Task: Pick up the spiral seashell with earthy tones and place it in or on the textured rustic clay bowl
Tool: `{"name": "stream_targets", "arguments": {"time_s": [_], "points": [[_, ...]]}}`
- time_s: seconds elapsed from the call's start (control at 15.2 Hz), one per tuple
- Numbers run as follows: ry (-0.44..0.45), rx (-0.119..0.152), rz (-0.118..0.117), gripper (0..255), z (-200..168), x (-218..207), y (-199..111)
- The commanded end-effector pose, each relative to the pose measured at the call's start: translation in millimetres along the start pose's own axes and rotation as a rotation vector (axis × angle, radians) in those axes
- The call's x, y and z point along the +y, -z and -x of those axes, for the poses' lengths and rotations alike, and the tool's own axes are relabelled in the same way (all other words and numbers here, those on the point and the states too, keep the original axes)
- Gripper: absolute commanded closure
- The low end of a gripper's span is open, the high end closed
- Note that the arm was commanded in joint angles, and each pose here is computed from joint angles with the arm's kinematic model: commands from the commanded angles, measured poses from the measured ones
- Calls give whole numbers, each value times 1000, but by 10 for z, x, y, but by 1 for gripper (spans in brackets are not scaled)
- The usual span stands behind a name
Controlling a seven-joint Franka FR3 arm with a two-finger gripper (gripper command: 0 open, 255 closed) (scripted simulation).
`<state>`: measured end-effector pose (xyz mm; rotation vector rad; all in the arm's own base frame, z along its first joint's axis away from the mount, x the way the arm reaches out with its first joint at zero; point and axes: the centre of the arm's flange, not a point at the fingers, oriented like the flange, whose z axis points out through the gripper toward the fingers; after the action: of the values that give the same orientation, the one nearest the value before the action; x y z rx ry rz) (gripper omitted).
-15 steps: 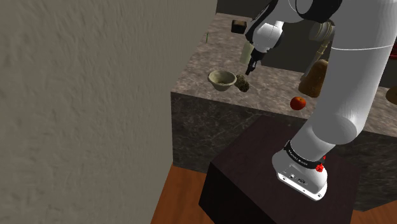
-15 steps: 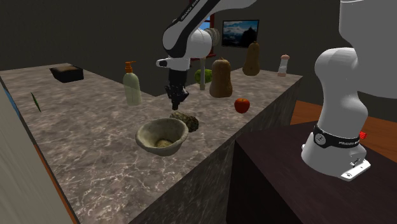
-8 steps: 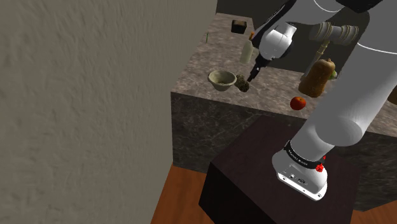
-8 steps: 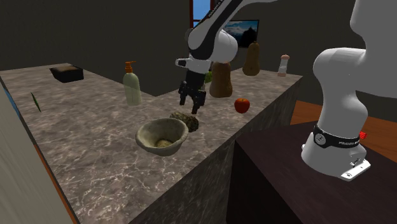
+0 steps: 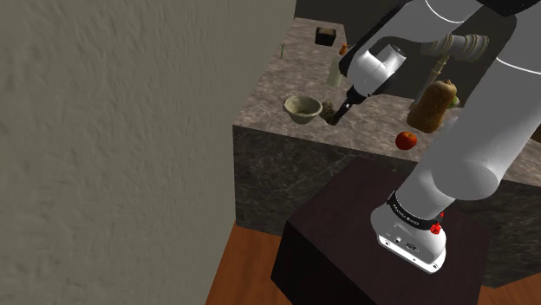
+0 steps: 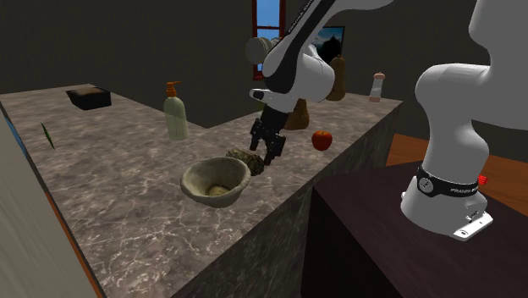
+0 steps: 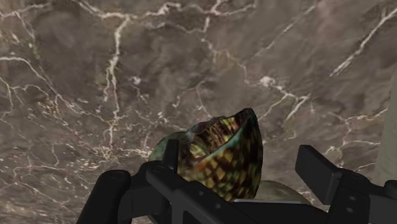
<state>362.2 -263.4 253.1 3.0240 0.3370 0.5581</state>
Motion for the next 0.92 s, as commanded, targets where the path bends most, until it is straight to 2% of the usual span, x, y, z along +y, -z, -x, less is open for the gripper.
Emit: {"name": "stream_targets", "arguments": {"time_s": [0.0, 0.13, 0.59, 0.66, 0.86], "points": [[-4, 2, 1, 0, -1, -14, -112], [-4, 2, 1, 0, -1, -14, -195], [-4, 2, 1, 0, -1, -14, -195], [-4, 2, 1, 255, -1, -14, -195], [-4, 2, 1, 255, -1, -14, -195]]}}
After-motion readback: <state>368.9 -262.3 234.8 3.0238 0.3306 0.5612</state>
